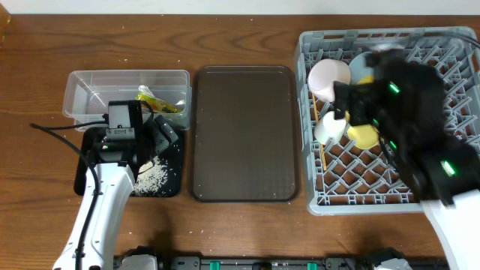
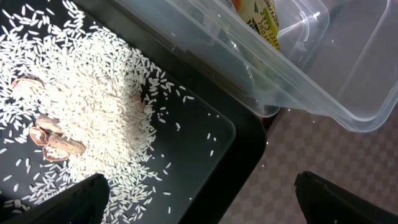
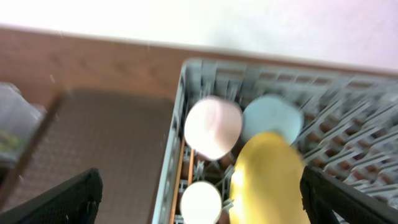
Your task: Sort waste into correct bins and load items into the dishwasher rack
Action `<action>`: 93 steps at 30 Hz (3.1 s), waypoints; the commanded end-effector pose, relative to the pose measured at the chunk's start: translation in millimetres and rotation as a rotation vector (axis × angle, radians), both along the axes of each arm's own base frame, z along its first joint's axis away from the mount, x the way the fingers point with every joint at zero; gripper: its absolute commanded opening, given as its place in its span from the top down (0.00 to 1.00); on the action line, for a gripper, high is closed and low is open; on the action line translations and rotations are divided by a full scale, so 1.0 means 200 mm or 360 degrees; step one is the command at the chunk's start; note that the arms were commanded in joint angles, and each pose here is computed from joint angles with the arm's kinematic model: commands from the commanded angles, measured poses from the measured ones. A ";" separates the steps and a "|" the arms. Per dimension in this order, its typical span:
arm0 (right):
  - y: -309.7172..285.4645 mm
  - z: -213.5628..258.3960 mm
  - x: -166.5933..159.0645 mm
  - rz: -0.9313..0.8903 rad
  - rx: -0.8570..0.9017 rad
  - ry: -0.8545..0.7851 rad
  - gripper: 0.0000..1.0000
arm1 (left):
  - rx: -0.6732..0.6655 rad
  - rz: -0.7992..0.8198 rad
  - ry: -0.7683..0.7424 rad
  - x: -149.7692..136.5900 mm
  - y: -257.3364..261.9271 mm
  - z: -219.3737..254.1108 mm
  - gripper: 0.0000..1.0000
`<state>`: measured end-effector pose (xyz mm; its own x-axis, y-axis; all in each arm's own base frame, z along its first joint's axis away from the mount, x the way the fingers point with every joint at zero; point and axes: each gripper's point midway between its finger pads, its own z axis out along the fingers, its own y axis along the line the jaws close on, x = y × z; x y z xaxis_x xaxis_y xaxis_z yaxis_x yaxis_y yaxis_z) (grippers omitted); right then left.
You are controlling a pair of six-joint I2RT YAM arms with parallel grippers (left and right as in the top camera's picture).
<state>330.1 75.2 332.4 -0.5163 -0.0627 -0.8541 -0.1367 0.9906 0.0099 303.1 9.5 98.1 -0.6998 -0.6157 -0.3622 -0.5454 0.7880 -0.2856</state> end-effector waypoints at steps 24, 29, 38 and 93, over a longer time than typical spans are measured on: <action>-0.28 -0.29 -0.63 -0.0162 0.0361 -0.0767 0.01 | 0.0015 0.0015 0.0001 -0.01 0.01 0.00 0.01; -0.26 -0.40 -0.55 -0.0119 0.0395 -0.0890 0.01 | 0.0015 0.0015 0.0001 -0.01 0.01 0.00 0.01; -0.31 -0.54 -0.45 -0.0211 0.0509 -0.1011 0.01 | 0.0015 0.0015 0.0001 -0.01 0.01 0.00 0.01; -0.45 -0.88 -0.42 -0.0424 0.0428 -0.0735 0.01 | 0.0015 0.0015 0.0001 -0.01 0.01 0.00 0.01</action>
